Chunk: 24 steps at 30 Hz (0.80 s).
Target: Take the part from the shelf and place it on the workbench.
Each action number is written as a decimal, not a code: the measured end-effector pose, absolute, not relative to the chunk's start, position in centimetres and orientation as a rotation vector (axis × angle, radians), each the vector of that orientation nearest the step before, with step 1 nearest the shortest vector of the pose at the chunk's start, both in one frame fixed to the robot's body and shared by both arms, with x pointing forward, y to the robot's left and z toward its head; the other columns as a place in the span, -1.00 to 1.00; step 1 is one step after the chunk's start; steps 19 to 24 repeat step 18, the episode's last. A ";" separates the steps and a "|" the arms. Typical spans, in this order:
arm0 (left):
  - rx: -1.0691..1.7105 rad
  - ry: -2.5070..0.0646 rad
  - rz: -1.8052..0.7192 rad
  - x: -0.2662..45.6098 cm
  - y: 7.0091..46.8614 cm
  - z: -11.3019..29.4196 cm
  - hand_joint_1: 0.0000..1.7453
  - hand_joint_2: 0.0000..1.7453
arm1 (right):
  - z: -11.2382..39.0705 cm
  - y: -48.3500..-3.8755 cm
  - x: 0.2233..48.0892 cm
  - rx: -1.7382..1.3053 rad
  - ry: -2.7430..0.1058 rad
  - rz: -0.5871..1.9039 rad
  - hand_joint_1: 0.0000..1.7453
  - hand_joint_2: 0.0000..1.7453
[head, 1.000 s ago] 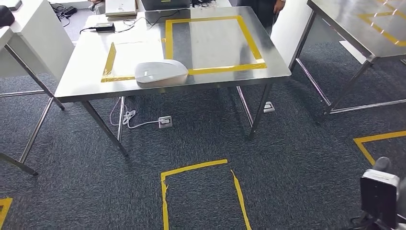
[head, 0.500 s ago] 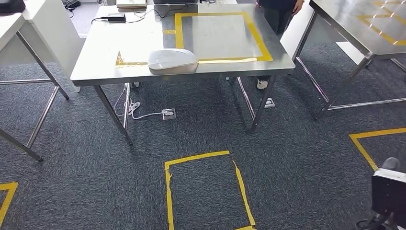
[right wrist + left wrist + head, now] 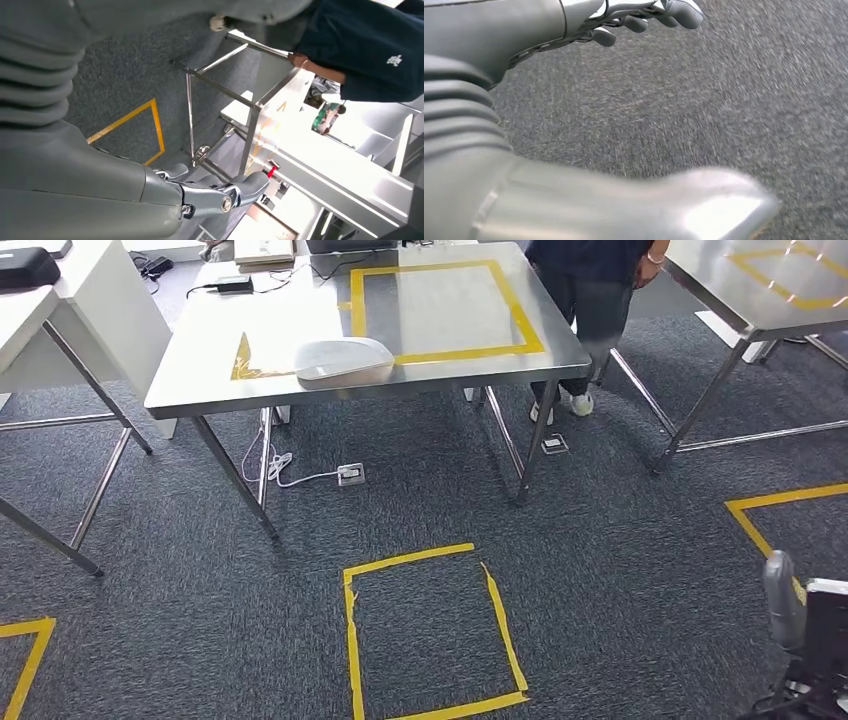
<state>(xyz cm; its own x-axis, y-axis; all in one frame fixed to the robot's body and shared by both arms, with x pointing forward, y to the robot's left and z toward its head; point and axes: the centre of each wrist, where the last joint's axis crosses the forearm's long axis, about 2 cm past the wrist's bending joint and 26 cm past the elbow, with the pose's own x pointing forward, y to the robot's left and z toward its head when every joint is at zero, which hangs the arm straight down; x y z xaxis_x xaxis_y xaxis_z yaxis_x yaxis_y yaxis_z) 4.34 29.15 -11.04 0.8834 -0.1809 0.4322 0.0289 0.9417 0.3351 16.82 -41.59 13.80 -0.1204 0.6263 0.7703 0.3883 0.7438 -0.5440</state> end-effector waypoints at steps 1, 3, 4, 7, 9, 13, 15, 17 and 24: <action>0.329 -0.475 -0.109 4.3 29.2 -11.0 -1.00 1.00 | 13.7 -41.6 16.9 -0.806 -1.740 0.247 -1.00 1.00; 0.324 -0.473 -0.104 4.3 29.2 -11.0 -1.00 1.00 | 13.7 -41.6 17.1 -0.812 -1.739 0.249 -1.00 1.00; 0.318 -0.474 -0.101 4.3 29.1 -11.0 -1.00 1.00 | 13.6 -41.6 17.2 -0.816 -1.738 0.251 -1.00 1.00; 0.295 -0.482 -0.087 4.3 29.1 -11.1 -1.00 1.00 | 13.5 -41.5 17.5 -0.830 -1.737 0.252 -1.00 1.00; 0.291 -0.488 -0.074 4.3 29.1 -11.1 -1.00 1.00 | 13.5 -41.5 17.6 -0.840 -1.736 0.254 -1.00 1.00; 0.292 -0.485 -0.061 4.2 29.1 -11.1 -1.00 1.00 | 13.1 -41.5 17.8 -0.843 -1.724 0.260 -1.00 1.00; 0.292 -0.478 -0.050 4.2 29.2 -11.1 -1.00 1.00 | 12.1 -41.3 17.9 -0.818 -1.688 0.257 -1.00 1.00; 0.287 -0.468 -0.032 4.1 29.2 -11.1 -1.00 1.00 | 10.7 -41.0 17.9 -0.774 -1.639 0.244 -1.00 1.00; 0.286 -0.465 -0.028 4.1 29.3 -11.1 -1.00 1.00 | 10.4 -40.9 17.8 -0.762 -1.627 0.240 -1.00 1.00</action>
